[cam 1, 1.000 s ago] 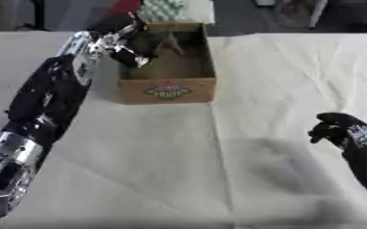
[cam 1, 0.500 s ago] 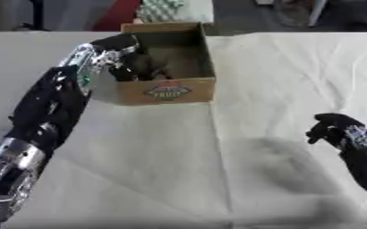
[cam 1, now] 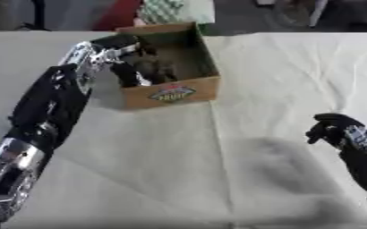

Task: Pick up objects on the table and place them in the box.

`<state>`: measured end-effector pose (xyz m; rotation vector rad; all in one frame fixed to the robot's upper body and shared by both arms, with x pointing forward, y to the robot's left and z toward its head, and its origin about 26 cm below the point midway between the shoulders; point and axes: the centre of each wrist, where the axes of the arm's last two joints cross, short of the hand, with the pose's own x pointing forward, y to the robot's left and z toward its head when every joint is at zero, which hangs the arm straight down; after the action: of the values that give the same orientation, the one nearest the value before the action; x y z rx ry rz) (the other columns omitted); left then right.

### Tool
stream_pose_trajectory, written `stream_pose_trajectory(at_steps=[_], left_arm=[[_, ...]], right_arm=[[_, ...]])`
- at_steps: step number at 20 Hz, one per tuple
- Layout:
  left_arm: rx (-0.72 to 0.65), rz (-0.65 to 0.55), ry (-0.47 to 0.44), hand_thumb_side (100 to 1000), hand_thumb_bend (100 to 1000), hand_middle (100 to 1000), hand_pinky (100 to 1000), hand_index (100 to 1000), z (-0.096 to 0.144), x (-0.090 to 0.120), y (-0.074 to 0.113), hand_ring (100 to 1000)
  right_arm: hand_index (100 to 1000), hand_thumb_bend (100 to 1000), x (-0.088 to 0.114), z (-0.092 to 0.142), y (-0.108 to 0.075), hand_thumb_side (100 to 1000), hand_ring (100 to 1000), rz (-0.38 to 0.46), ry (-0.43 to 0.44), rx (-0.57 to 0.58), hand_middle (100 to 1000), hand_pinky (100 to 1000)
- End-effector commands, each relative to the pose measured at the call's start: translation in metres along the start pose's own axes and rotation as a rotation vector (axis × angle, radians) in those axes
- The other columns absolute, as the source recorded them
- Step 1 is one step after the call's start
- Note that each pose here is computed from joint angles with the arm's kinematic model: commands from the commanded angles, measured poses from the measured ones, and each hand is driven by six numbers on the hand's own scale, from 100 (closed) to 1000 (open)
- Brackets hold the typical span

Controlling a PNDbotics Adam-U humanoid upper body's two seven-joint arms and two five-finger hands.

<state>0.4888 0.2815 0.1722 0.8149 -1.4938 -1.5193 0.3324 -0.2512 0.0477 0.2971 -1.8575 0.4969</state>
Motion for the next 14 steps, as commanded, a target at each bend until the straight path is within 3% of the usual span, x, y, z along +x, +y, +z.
stream_pose_trajectory(at_steps=[1, 4, 10, 14], left_arm=[[0.152, 0.010, -0.004, 651, 779, 798, 889, 841, 0.007, -0.003, 0.031, 811], [0.256, 0.070, -0.018, 647, 693, 789, 901, 822, 0.012, -0.003, 0.043, 801], [0.469, 0.311, -0.088, 617, 406, 738, 884, 781, 0.037, -0.010, 0.063, 740], [0.590, 0.512, -0.099, 619, 316, 687, 865, 746, 0.060, -0.017, 0.062, 689]], right_arm=[[745, 100, 0.006, -0.003, -0.005, 793, 520, 0.023, -0.017, 0.002, 548, 743], [746, 100, 0.006, -0.002, -0.006, 794, 520, 0.025, -0.016, -0.001, 548, 743], [746, 100, 0.007, -0.002, -0.008, 794, 520, 0.030, -0.016, -0.004, 547, 743], [745, 100, 0.007, -0.001, -0.010, 792, 520, 0.036, -0.013, -0.011, 547, 743]])
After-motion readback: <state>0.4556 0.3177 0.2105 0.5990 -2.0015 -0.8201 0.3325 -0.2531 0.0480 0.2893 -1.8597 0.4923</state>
